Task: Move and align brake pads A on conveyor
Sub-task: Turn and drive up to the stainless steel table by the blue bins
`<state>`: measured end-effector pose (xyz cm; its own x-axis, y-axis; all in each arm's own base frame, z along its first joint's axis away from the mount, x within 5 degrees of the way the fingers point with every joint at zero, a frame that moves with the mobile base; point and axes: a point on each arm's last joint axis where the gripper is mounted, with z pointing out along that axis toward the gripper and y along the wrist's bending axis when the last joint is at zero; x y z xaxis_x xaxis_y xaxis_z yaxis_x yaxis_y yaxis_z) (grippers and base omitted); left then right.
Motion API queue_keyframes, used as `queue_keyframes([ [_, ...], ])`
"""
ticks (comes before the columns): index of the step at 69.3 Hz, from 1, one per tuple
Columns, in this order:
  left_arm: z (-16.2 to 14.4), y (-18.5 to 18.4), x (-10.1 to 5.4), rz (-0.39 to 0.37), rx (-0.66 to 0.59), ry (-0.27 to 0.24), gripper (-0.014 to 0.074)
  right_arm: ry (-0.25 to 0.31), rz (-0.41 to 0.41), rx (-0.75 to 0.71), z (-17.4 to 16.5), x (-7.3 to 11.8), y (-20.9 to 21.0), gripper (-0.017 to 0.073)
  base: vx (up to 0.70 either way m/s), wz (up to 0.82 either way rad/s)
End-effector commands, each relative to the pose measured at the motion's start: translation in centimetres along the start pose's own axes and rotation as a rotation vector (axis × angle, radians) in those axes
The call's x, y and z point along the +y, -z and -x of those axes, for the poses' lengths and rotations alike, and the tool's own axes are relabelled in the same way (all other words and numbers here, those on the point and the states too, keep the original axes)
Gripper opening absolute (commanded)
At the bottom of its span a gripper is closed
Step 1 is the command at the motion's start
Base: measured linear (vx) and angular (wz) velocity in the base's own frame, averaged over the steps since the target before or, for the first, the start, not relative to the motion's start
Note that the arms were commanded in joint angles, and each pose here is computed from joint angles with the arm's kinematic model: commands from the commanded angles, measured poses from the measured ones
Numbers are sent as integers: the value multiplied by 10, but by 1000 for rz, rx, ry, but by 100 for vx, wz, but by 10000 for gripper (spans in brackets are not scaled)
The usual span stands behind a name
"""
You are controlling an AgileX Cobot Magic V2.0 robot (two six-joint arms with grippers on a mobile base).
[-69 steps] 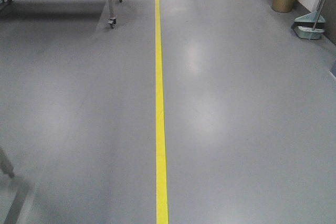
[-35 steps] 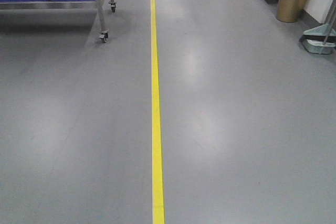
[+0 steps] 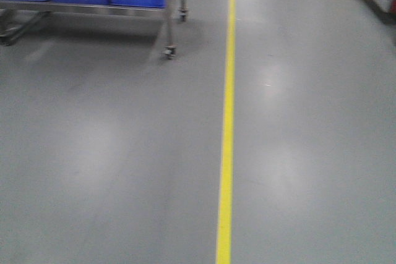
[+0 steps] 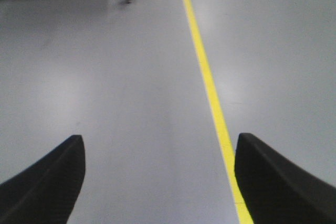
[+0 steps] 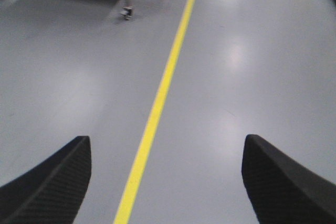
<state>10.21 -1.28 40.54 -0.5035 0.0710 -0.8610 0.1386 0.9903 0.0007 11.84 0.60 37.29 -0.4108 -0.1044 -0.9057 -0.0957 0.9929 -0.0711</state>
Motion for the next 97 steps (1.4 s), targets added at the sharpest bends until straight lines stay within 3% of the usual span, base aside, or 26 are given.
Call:
queue_keyframes([
  [1, 11, 3, -1, -6, -82, 1, 540, 10, -16, -90, 13, -2, 4, 558, 31, 65],
  [53, 10, 3, -1, -6, -81, 1, 540, 13, -18, -88, 13, -2, 4, 558, 27, 93],
  [97, 11, 3, -1, -6, -82, 1, 540, 13, -19, -89, 13, -2, 4, 558, 24, 72],
])
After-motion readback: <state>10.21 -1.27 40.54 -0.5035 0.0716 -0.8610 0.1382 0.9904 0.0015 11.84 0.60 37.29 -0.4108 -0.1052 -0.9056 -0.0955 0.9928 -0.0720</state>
